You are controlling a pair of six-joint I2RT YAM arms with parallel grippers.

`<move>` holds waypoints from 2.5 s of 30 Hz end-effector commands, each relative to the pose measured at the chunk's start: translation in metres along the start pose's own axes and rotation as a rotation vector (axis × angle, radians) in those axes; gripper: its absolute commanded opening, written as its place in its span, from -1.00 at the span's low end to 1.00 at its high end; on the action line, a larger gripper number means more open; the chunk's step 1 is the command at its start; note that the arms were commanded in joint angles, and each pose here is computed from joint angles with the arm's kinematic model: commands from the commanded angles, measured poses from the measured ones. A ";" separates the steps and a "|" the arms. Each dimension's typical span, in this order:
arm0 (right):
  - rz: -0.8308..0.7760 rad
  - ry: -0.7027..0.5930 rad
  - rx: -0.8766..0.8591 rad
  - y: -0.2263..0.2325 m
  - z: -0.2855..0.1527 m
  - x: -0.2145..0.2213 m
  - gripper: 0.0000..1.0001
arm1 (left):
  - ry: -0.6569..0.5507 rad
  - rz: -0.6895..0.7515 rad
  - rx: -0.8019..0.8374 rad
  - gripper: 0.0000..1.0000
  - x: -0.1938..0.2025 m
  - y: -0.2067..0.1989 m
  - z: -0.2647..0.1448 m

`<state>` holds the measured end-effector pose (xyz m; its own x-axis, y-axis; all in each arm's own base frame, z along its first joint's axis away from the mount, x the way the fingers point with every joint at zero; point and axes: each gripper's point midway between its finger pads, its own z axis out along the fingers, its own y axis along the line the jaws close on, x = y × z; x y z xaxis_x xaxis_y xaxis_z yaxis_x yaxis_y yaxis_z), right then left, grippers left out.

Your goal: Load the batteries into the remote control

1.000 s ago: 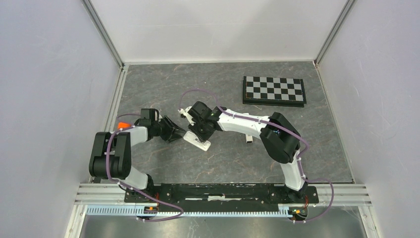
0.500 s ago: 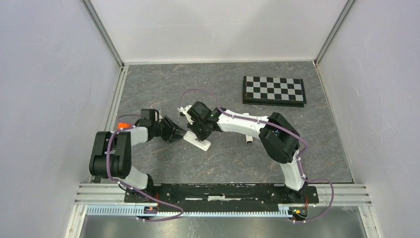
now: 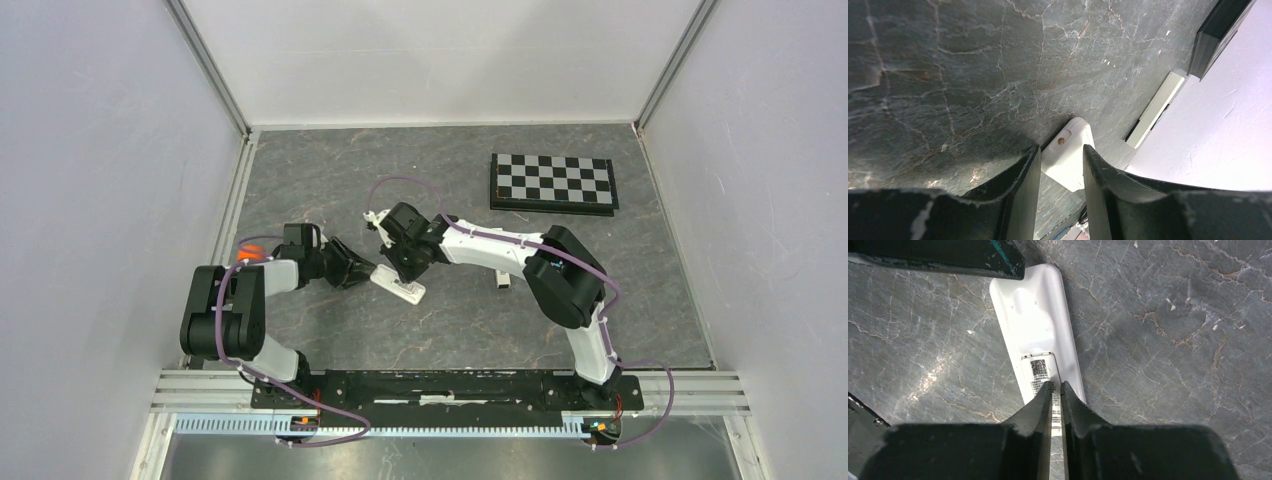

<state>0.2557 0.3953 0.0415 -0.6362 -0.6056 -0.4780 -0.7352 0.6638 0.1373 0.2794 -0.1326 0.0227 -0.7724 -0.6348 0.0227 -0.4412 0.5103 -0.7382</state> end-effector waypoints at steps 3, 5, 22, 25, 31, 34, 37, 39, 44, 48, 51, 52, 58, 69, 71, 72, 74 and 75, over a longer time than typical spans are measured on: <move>0.101 -0.030 0.039 -0.012 -0.010 -0.011 -0.61 | -0.009 -0.007 -0.050 -0.11 0.000 0.010 0.000; 0.134 -0.082 0.051 -0.013 -0.018 -0.026 -0.55 | -0.021 0.012 -0.077 -0.10 -0.004 0.010 -0.002; 0.493 -0.200 0.126 -0.033 -0.067 -0.009 -0.03 | -0.120 0.101 -0.088 0.14 -0.038 -0.019 -0.013; 0.633 -0.179 0.086 -0.030 -0.067 0.007 0.03 | -0.096 0.103 -0.084 0.14 -0.037 -0.019 -0.009; 0.782 -0.188 -0.056 -0.009 -0.055 0.015 -0.08 | -0.080 0.078 -0.066 0.07 -0.035 -0.016 -0.002; 0.791 -0.210 -0.076 -0.007 -0.053 0.008 -0.17 | -0.072 0.066 -0.045 0.01 -0.033 -0.018 0.000; 0.808 -0.201 -0.102 -0.003 -0.048 0.007 -0.19 | -0.066 0.065 -0.049 -0.02 -0.031 -0.016 0.001; 0.829 -0.189 -0.137 0.003 -0.044 0.007 -0.21 | -0.057 0.053 -0.046 -0.03 -0.030 -0.014 0.003; 0.846 -0.173 -0.148 0.005 -0.036 0.008 -0.27 | -0.045 0.040 -0.036 -0.06 -0.026 -0.014 0.003; 0.838 -0.160 -0.141 0.006 -0.034 0.010 -0.27 | -0.040 0.034 -0.042 -0.05 -0.023 -0.010 0.004; 0.827 -0.141 -0.127 0.005 -0.033 0.014 -0.24 | -0.037 0.032 -0.044 -0.03 -0.022 -0.008 0.004; 0.829 -0.139 -0.125 0.004 -0.032 0.015 -0.24 | -0.038 0.032 -0.044 -0.04 -0.023 -0.008 0.005; 0.834 -0.126 -0.144 0.007 -0.027 0.017 -0.27 | -0.030 0.025 -0.042 -0.04 -0.022 -0.007 0.006; 0.830 -0.125 -0.161 0.010 -0.020 0.014 -0.53 | -0.014 0.013 -0.047 -0.04 -0.017 -0.002 0.008; 0.830 -0.124 -0.160 0.010 -0.019 0.013 -0.59 | -0.011 0.012 -0.047 -0.04 -0.017 -0.002 0.008; 0.832 -0.118 -0.157 0.010 -0.018 0.014 -0.64 | -0.008 0.011 -0.047 -0.04 -0.016 -0.002 0.008; 0.843 -0.107 -0.151 0.009 -0.016 0.016 -0.72 | -0.003 0.010 -0.048 -0.05 -0.015 0.000 0.008; 0.848 -0.101 -0.148 0.010 -0.016 0.018 -0.74 | -0.002 0.008 -0.049 -0.05 -0.014 0.000 0.008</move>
<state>0.2277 0.3714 0.0403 -0.9668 0.1016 -0.2344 -0.0503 0.8238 0.5647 0.3015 -0.1264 0.0251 -0.7761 -0.6302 -0.0251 -0.4280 0.5555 -0.7129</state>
